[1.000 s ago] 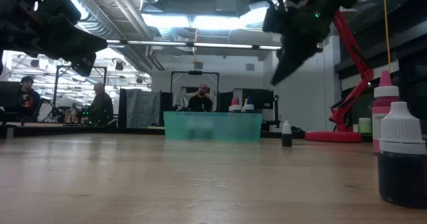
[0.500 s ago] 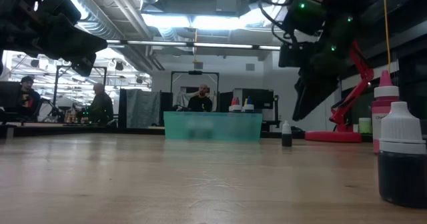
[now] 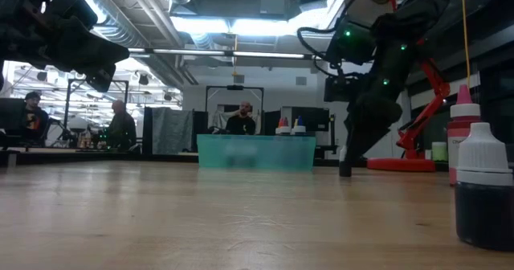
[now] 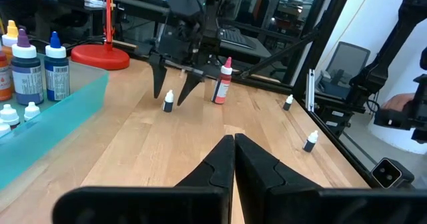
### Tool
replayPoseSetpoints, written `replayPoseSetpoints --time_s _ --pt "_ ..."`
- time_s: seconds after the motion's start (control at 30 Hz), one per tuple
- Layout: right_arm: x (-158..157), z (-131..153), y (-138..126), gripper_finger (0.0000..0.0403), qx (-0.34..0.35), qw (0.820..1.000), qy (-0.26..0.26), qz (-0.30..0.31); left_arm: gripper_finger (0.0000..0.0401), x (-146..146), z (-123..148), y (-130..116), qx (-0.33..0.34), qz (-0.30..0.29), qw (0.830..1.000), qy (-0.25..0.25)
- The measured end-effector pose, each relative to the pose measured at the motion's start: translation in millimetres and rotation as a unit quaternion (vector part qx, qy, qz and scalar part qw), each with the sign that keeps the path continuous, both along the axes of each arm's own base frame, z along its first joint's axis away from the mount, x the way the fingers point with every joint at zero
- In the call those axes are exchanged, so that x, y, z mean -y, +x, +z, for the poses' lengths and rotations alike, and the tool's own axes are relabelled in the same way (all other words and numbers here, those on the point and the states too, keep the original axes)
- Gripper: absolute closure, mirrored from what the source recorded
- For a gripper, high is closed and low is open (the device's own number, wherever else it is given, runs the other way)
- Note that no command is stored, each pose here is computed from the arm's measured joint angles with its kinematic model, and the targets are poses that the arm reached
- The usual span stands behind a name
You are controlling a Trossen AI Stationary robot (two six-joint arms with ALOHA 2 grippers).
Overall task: Pick & Place food coloring
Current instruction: Put the top black food coloring bottle into the bin
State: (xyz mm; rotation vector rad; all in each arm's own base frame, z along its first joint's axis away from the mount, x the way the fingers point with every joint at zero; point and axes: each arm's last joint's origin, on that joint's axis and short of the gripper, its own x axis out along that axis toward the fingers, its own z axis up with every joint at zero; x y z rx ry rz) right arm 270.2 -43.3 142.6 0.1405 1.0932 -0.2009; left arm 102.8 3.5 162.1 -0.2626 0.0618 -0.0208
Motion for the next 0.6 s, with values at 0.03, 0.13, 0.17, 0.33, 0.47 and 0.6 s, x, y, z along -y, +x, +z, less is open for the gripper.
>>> replayPoseSetpoints --time_s 0.03,0.13,0.17,0.33,0.47,0.6 --pt "0.1 -1.1 0.0 0.0157 -0.003 1.000 0.000 0.000 0.0394 0.0 0.0 0.0 0.000 0.000 1.000 0.000" --pt "0.2 -2.8 0.2 0.0164 -0.006 1.000 0.001 0.000 0.0391 0.0 0.0 0.0 0.000 0.000 1.000 0.000" --pt "0.3 -2.7 0.3 0.0166 -0.006 1.000 0.000 0.001 0.0391 0.0 0.0 0.0 0.000 0.000 1.000 0.000" --pt "0.3 -2.6 0.5 0.0193 -0.005 1.000 -0.001 0.001 0.0393 0.0 0.0 0.0 0.000 0.000 1.000 0.000" --pt "0.3 -2.6 0.6 0.0225 -0.004 1.000 0.000 0.001 0.0395 0.0 0.0 0.0 0.000 0.000 1.000 0.000" --pt "0.5 -1.9 1.9 0.0254 0.003 1.000 -0.002 0.001 0.0392 0.0 0.0 0.0 0.000 0.000 1.000 0.000"
